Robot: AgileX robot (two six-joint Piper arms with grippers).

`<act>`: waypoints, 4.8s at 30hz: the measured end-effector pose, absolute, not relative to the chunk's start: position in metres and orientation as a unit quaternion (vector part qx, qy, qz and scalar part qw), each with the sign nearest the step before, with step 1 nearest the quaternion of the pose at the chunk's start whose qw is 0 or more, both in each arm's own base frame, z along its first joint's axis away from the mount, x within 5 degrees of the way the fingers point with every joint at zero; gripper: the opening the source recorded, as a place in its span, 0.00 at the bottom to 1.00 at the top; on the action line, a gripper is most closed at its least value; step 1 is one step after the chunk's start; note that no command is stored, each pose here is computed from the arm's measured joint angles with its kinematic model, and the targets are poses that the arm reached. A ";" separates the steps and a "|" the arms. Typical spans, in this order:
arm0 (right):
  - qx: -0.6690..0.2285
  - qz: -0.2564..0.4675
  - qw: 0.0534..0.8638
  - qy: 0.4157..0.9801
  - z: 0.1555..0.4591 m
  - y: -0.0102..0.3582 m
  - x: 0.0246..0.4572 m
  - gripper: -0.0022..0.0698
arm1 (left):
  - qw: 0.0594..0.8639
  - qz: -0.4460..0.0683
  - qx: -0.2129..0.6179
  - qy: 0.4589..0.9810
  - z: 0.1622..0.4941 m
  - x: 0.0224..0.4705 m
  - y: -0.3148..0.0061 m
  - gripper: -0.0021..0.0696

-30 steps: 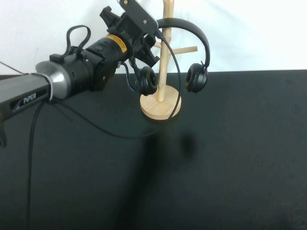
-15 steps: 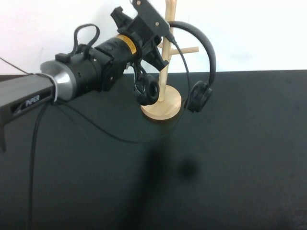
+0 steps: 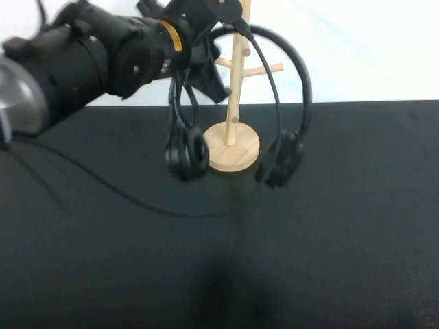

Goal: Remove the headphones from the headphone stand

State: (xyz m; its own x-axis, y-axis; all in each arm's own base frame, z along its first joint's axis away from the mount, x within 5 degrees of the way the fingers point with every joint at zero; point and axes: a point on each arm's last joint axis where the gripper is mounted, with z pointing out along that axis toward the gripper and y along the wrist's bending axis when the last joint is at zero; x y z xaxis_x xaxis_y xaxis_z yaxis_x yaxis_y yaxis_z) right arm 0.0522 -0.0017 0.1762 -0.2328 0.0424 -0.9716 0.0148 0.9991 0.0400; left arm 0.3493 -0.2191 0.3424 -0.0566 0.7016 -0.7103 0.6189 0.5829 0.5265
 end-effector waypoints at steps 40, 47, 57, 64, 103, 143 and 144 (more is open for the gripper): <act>0.018 0.011 0.619 0.785 0.176 -0.002 0.052 0.02 | 0.166 0.032 0.377 0.911 0.124 0.376 -0.235 0.17; 0.018 0.011 0.619 0.785 0.176 -0.002 0.052 0.02 | 0.163 0.033 0.375 0.912 0.125 0.377 -0.233 0.58; 0.018 0.011 0.619 0.785 0.176 -0.002 0.052 0.02 | 0.250 0.010 0.354 0.901 0.229 0.344 -0.222 0.37; 0.018 0.011 0.619 0.785 0.176 -0.002 0.052 0.02 | 0.352 -0.025 0.315 0.881 0.294 0.273 -0.165 0.05; 0.018 0.011 0.619 0.785 0.176 -0.002 0.052 0.02 | 0.679 -0.050 0.109 0.724 0.238 0.091 -0.021 0.03; 0.018 0.011 0.619 0.785 0.176 -0.002 0.052 0.02 | 0.598 -0.023 0.033 0.800 0.173 0.053 -0.004 0.02; 0.018 0.011 0.619 0.785 0.176 -0.002 0.052 0.02 | 0.598 -0.023 0.033 0.800 0.173 0.053 -0.004 0.02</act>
State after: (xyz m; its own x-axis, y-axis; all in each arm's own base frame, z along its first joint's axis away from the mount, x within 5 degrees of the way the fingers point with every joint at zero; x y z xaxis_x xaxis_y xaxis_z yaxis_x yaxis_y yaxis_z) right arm 0.0522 -0.0017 0.1762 -0.2328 0.0424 -0.9716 0.0148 0.9991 0.0400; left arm 0.0526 -0.0045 0.1733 -0.2818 0.0241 -0.9592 0.0800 0.9968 0.0016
